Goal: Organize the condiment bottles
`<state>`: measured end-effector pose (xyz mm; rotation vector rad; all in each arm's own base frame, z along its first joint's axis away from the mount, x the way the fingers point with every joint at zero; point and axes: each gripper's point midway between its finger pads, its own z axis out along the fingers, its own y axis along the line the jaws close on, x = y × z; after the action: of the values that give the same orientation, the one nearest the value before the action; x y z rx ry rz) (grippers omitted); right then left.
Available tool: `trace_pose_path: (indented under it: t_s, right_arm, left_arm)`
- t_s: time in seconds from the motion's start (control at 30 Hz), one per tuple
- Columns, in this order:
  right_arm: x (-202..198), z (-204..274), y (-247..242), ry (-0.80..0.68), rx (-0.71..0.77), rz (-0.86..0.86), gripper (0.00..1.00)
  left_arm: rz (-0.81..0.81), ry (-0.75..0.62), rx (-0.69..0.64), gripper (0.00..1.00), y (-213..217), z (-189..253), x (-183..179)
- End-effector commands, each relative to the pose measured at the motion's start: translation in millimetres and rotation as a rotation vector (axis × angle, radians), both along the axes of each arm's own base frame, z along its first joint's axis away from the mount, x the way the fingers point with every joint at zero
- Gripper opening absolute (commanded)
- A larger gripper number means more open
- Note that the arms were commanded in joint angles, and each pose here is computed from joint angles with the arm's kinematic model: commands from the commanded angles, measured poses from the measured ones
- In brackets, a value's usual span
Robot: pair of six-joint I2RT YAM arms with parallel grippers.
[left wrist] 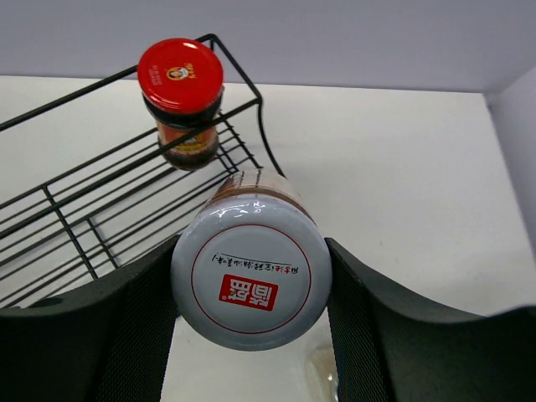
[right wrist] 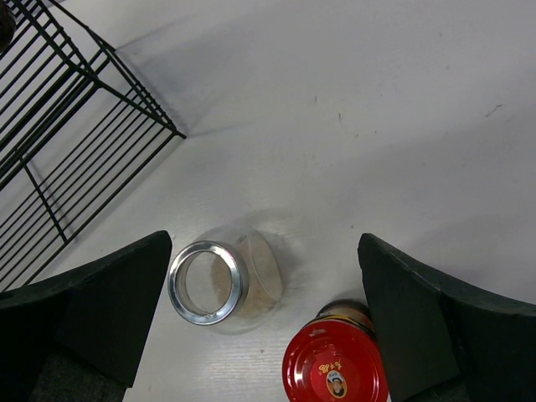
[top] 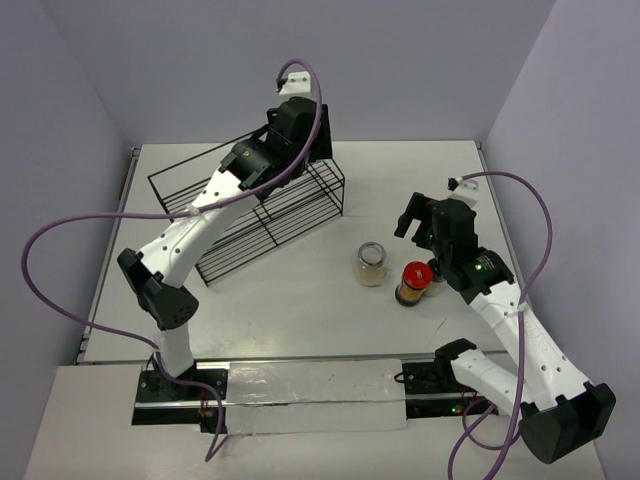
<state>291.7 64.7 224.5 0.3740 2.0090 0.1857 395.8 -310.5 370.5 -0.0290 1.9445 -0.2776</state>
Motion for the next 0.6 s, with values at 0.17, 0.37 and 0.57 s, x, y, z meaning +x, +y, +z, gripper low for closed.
trace_pose_path:
  t_s: [0.17, 0.37, 0.57]
  right_arm:
    - [3.9, 8.0, 0.0, -0.020, 0.011, -0.010, 1.00]
    - [3.8, 8.8, -2.1, -0.010, -0.009, -0.012, 1.00]
    - [2.8, 1.7, -0.8, 0.008, -0.011, -0.005, 1.00]
  left_arm:
    - [0.083, -0.091, -0.011, 0.10, -1.1, 5.3, 45.0]
    - [0.094, -0.030, 0.022, 0.10, -8.7, -35.8, 70.1]
    - [0.119, 0.034, 0.038, 0.10, -8.0, -77.8, 85.8]
